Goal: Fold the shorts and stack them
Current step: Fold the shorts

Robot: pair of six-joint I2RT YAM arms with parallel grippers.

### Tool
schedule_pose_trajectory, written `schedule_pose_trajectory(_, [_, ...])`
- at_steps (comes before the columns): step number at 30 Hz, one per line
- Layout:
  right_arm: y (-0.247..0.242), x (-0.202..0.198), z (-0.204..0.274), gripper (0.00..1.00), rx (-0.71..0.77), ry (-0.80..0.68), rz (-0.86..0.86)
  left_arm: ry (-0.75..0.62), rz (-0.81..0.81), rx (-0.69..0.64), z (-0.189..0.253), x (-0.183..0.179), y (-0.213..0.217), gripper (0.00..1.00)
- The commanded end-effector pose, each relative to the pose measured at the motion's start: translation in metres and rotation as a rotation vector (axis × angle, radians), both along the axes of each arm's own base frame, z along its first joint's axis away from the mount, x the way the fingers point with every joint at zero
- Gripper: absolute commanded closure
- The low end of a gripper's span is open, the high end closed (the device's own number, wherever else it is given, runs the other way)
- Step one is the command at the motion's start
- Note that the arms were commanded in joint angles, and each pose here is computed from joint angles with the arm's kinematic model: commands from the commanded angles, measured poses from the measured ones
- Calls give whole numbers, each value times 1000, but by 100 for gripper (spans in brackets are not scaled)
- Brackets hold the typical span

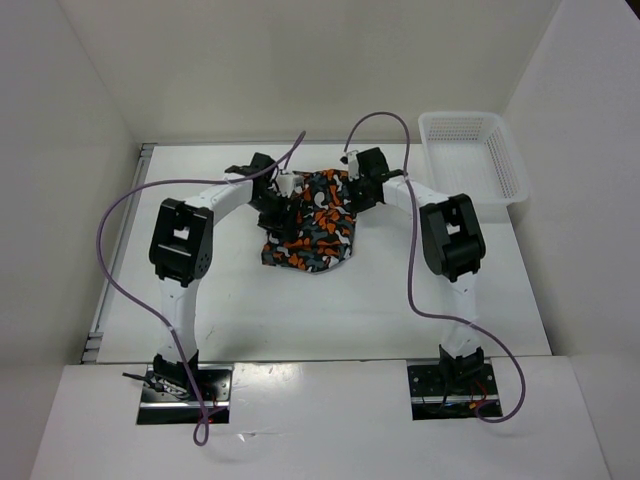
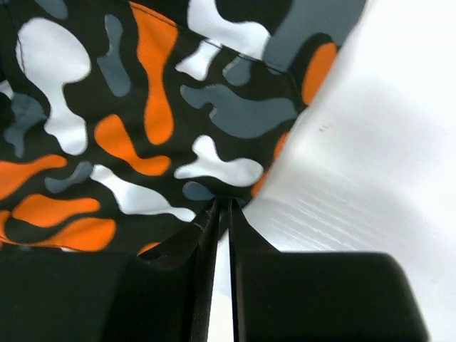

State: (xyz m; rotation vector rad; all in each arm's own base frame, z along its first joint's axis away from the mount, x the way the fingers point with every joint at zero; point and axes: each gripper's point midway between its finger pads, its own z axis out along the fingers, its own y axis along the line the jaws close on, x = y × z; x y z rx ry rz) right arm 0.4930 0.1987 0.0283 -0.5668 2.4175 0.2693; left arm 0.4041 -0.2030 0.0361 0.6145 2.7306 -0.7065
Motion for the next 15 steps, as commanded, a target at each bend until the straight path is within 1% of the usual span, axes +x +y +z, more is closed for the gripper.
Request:
schedule_pose_trajectory(1, [-3, 13, 70, 85, 15, -139, 9, -75, 8, -33, 25, 16, 1, 31])
schedule_pose_trajectory(2, [-6, 12, 81, 84, 4, -157, 13, -104, 1, -59, 42, 16, -2, 29])
schedule_pose_trajectory(4, [-10, 13, 125, 84, 4, -243, 9, -183, 15, -102, 79, 26, 3, 23])
schedule_pose_trajectory(5, [-13, 12, 137, 84, -12, -269, 19, -224, 10, -121, 95, 30, 1, 14])
schedule_pose_trajectory(6, [-19, 10, 165, 83, -16, -328, 7, -295, 20, -146, 125, 40, 5, 12])
schedule_pose_trajectory(7, [-22, 9, 180, 83, -26, -364, 7, -335, 33, -154, 141, 47, 11, 10])
schedule_pose_trajectory(8, [-27, 6, 192, 82, -43, -388, 7, -368, 49, -146, 154, 52, 17, 0])
schedule_pose_trajectory(9, [-34, 0, 197, 82, -81, -407, 19, -405, 66, -139, 167, 58, 23, 0])
schedule_pose_trajectory(10, [-45, -6, 222, 81, -110, -465, -4, -467, 89, -129, 190, 64, 32, 0])
schedule_pose_trajectory(11, [-52, -13, 223, 81, -138, -472, -6, -498, 150, -68, 193, 72, 53, 0])
schedule_pose_trajectory(12, [-60, -20, 228, 81, -182, -486, 11, -544, 188, -39, 205, 79, 66, 0])
schedule_pose_trajectory(13, [-75, -29, 253, 81, -208, -541, -14, -604, 232, -9, 223, 83, 82, 0])
schedule_pose_trajectory(14, [-83, -38, 248, 81, -243, -535, -14, -618, 320, 73, 219, 88, 116, 0])
schedule_pose_trajectory(15, [-95, -44, 252, 81, -285, -550, -14, -653, 367, 101, 232, 85, 134, 0])
